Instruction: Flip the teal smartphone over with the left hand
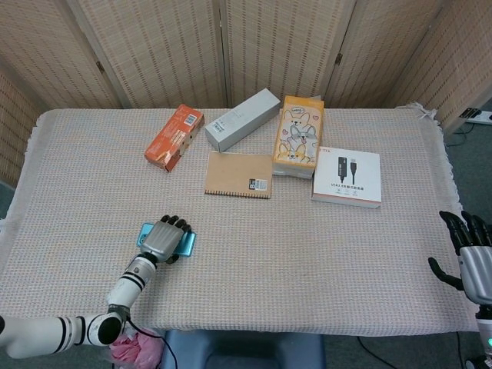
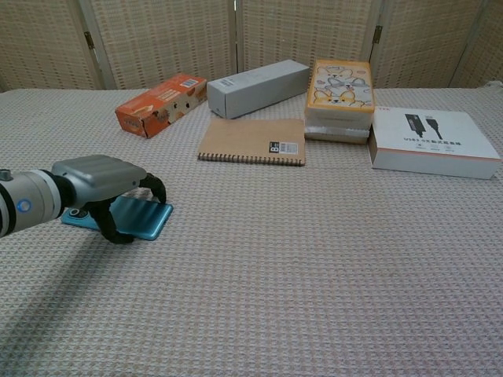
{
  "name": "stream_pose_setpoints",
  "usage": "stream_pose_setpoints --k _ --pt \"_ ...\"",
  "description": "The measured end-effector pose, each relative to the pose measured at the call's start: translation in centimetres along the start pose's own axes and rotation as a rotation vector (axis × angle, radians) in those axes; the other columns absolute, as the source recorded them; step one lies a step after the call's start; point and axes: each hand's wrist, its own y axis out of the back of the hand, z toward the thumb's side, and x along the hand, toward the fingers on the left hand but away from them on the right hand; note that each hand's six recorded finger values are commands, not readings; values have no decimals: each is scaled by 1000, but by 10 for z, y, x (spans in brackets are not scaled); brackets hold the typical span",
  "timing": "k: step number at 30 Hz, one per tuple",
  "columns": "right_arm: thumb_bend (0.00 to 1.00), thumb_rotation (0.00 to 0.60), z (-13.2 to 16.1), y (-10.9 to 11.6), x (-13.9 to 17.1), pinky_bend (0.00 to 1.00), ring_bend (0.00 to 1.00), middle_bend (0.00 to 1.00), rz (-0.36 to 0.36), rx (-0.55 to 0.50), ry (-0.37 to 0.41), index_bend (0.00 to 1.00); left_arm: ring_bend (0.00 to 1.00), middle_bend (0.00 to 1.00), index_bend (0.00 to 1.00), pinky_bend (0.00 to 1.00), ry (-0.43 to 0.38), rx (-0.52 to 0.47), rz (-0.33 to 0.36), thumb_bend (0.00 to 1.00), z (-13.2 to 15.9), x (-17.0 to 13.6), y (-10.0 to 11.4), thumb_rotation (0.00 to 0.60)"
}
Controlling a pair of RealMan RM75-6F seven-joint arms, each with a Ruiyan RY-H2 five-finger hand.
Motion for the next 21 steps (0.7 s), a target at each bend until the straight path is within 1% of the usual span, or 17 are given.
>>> stream_pose_setpoints --k 3,8,13,16,21 --pt "233 600 0 0 1 92 51 129 -1 -1 0 34 177 277 297 192 -1 -5 -1 286 0 0 -1 600" --pt "233 600 -1 1 2 92 51 130 -5 -2 -4 34 260 408 367 192 -11 -19 19 349 2 1 1 600" --pt "233 600 -2 2 2 92 51 129 -9 -1 -6 34 285 452 409 192 -24 -43 56 359 3 1 5 600" --pt "232 600 -2 2 2 92 51 130 -11 -2 -6 34 289 465 421 192 -35 -82 78 359 2 -1 10 600" --pt "233 600 -1 2 2 92 51 129 -14 -5 -5 34 299 480 432 192 -67 -199 115 359 3 -6 26 600"
